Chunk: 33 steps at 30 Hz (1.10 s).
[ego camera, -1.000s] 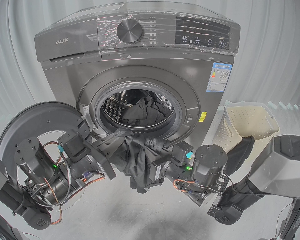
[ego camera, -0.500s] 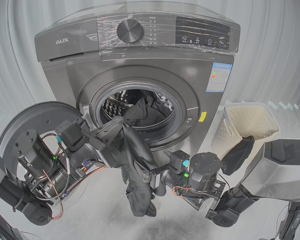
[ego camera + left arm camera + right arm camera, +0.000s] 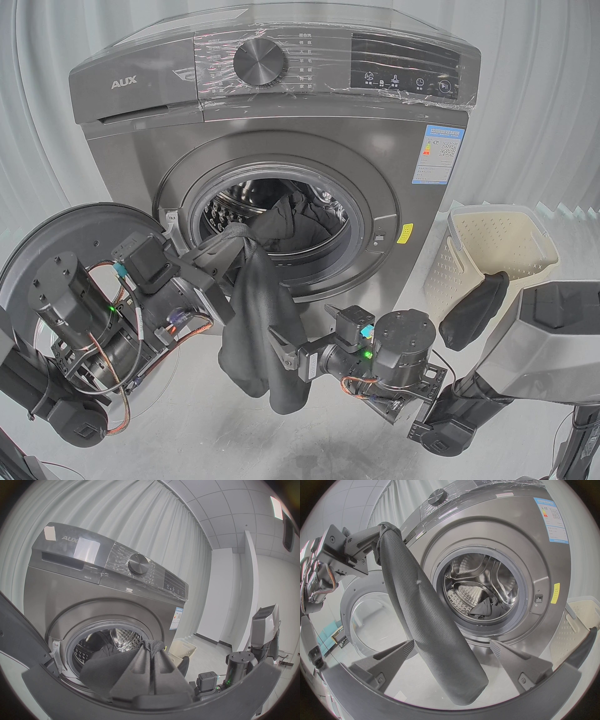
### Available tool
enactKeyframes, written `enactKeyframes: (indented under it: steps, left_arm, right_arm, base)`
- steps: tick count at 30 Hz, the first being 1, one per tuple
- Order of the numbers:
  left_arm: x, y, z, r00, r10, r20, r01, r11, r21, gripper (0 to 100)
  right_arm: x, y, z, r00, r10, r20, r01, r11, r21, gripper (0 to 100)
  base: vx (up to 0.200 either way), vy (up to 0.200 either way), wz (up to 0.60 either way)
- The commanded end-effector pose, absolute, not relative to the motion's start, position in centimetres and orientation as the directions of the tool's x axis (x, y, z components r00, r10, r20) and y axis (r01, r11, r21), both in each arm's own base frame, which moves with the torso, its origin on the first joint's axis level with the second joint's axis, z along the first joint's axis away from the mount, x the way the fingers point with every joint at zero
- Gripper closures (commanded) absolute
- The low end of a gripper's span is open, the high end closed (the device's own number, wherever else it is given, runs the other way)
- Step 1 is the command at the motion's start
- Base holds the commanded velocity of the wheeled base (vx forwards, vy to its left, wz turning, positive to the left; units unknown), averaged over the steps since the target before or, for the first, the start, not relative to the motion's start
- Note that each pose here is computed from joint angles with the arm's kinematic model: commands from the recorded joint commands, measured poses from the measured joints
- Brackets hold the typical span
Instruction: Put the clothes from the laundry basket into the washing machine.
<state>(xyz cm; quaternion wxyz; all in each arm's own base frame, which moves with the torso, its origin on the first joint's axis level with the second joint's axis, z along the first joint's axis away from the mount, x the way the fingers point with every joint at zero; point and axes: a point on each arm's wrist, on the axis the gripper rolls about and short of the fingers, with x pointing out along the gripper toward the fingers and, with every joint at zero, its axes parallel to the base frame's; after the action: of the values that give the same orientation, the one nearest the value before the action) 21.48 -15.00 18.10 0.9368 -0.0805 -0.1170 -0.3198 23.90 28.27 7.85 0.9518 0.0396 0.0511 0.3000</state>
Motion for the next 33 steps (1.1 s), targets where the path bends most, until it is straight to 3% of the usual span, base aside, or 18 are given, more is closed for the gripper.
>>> enactKeyframes:
  steps: [1,19,33]
  left_arm:
    - [21.6,-15.1,18.0,0.769,-0.581,0.267,0.618,0.782,-0.077,100]
    - [21.8,-15.2,17.6,0.775,-0.580,0.253,0.614,0.786,-0.078,100]
    - [22.0,-15.2,17.5,0.784,-0.568,0.250,0.601,0.795,-0.082,100]
  right_arm:
    - [24.0,28.4,7.8,0.815,0.575,-0.071,-0.567,0.817,0.107,0]
    - [24.2,28.6,8.3,0.815,0.578,-0.041,-0.572,0.814,0.103,0]
    - [23.5,30.0,8.2,0.780,0.626,-0.013,-0.623,0.777,0.090,0]
  base:
    - [0.000,0.000,0.00]
    - [0.000,0.000,0.00]
    - [0.000,0.000,0.00]
